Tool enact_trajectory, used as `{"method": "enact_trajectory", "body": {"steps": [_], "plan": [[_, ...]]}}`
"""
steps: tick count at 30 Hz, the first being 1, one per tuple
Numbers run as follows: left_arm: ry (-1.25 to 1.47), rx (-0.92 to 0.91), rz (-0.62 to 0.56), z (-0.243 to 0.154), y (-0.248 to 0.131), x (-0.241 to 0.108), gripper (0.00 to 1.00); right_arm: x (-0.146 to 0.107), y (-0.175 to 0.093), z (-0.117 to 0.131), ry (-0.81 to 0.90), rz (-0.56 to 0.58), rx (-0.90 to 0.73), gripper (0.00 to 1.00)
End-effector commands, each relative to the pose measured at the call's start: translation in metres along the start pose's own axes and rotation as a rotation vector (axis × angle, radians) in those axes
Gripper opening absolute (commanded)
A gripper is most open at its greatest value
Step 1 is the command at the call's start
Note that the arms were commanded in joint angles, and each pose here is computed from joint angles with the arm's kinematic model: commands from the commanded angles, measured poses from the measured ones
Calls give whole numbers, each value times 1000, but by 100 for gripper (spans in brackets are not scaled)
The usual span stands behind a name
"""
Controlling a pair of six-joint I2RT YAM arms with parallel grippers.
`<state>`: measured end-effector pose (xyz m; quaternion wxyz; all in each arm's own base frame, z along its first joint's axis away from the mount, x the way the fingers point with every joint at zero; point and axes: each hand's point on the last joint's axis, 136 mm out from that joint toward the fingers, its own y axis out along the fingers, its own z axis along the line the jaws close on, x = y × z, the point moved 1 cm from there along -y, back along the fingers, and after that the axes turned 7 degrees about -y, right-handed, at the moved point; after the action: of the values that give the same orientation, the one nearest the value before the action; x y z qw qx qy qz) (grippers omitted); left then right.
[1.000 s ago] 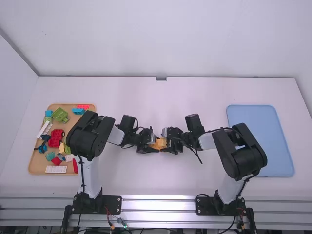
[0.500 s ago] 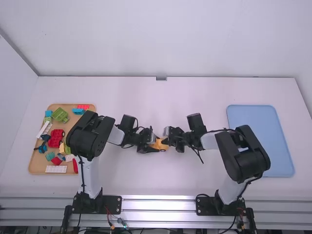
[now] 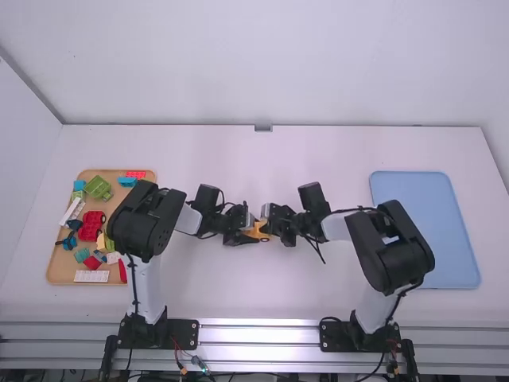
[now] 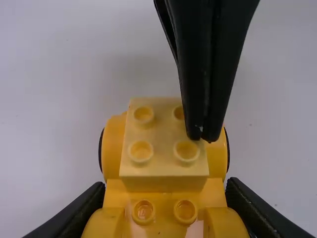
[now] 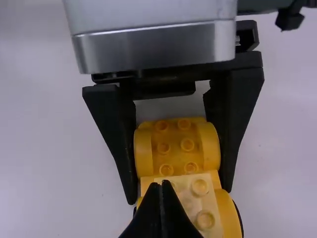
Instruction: Assemble lego blocks to make yellow taxi
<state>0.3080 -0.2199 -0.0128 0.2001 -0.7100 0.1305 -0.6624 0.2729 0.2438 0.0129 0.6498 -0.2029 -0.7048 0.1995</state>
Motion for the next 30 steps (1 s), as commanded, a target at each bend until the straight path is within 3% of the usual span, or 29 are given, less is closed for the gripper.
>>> {"method": "enact_trajectory", "body": {"steps": [1, 11, 15, 17, 21, 22, 23, 24, 25, 26, 28, 29, 30], "plan": [[-12, -68, -41, -14, 6, 7, 46, -64, 9, 2, 104, 228, -30, 0], [-18, -71, -38, -15, 6, 6, 46, -58, 8, -7, 129, 242, 43, 0], [-22, -73, -37, -16, 6, 6, 46, -28, 0, -14, 75, 169, 49, 0], [-24, -75, -35, -16, 6, 5, 46, 1, -12, -21, 11, 81, 31, 0], [-25, -74, -36, -16, 6, 6, 47, 32, -43, -35, -14, 1, -37, 0], [-25, -74, -36, -16, 6, 6, 48, 34, -49, -38, -7, -1, -53, 5], [-25, -74, -36, -16, 6, 6, 50, 36, -57, -41, 5, 2, -73, 18], [-25, -74, -36, -16, 6, 5, 54, 37, -67, -45, 29, 19, -108, 53], [-25, -74, -35, -16, 6, 5, 55, 36, -71, -46, 41, 30, -127, 99], [-24, -74, -36, -16, 6, 6, 56, 36, -74, -47, 52, 39, -143, 99], [-23, -73, -36, -16, 6, 6, 80, 33, -78, -48, 67, 49, -167, 98], [-22, -73, -37, -15, 6, 6, 86, 33, -79, -47, 66, 47, -167, 99], [-22, -72, -37, -15, 6, 6, 100, 31, -79, -46, 66, 44, -172, 99]]}}
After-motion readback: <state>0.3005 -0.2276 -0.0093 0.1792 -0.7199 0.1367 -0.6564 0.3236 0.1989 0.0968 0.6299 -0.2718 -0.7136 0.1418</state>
